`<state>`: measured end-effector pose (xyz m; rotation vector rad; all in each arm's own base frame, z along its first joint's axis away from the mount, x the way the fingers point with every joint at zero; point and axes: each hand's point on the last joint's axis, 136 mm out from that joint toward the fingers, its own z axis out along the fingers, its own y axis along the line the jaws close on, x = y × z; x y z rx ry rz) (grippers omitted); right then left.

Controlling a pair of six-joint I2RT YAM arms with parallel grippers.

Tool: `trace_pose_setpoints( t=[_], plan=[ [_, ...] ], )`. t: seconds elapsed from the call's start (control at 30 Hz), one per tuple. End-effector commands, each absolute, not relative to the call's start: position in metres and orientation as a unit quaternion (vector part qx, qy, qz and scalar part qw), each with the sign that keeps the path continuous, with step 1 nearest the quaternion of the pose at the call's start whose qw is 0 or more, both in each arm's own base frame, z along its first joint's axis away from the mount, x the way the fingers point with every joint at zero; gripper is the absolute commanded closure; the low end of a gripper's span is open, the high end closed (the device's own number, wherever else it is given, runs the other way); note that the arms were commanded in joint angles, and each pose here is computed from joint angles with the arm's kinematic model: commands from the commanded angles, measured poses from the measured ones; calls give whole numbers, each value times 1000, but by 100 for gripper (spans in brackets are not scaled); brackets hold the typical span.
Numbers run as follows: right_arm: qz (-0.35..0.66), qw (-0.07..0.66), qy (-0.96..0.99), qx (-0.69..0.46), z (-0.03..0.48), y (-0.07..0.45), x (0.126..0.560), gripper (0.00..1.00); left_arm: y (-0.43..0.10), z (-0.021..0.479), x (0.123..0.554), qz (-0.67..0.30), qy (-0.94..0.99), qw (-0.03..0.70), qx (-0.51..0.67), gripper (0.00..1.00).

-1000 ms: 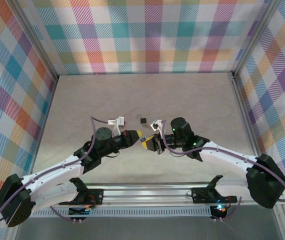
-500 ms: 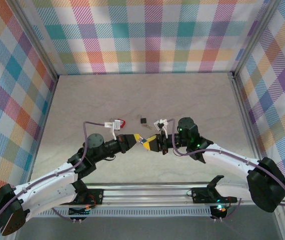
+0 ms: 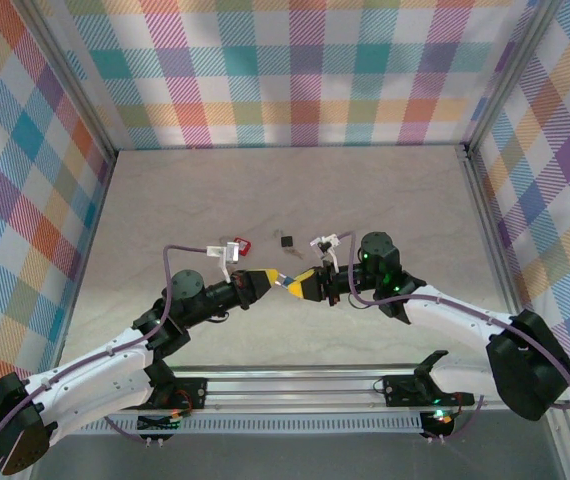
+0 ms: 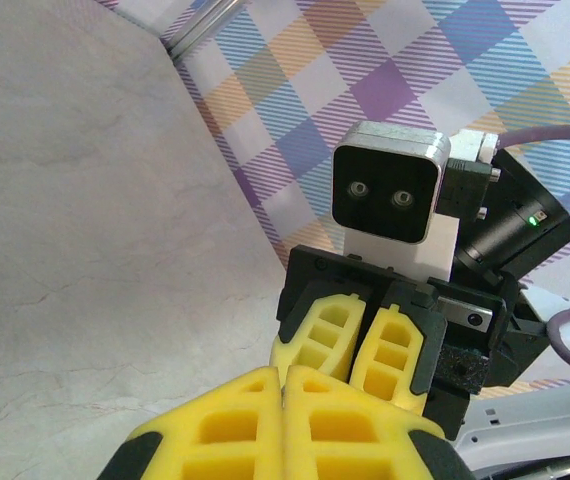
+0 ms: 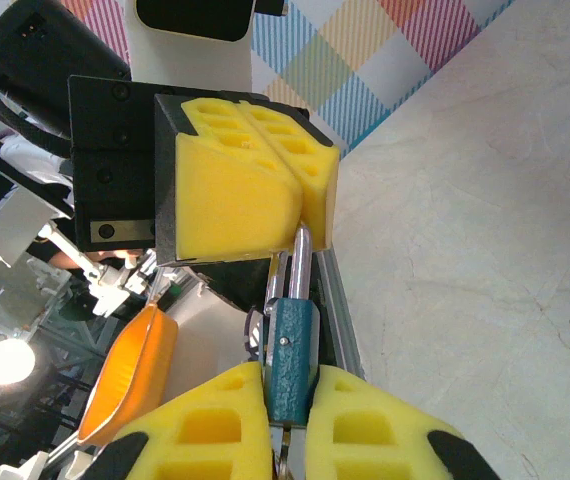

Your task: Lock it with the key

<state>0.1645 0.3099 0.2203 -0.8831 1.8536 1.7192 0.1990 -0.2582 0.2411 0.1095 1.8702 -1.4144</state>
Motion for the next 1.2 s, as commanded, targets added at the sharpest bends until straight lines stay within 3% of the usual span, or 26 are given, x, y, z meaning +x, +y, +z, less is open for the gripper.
trace_pose_setpoints(
  t=[0.0, 0.43, 0.63, 0.83, 1.17],
  plan=[
    [647, 216, 638, -357, 234, 305, 150, 100, -233, 229, 224, -497, 747, 441, -6, 98],
    [649, 211, 637, -359, 233, 305, 149, 100, -235, 235, 217, -515, 734, 443, 10, 78],
    [650, 207, 636, -360, 233, 306, 148, 100, -242, 244, 211, -544, 717, 435, 23, 44],
    [652, 199, 637, -359, 232, 307, 149, 100, -258, 255, 200, -591, 693, 409, 55, 30],
    [652, 189, 644, -353, 228, 309, 151, 100, -282, 262, 186, -644, 669, 357, 102, 29]
  ],
)
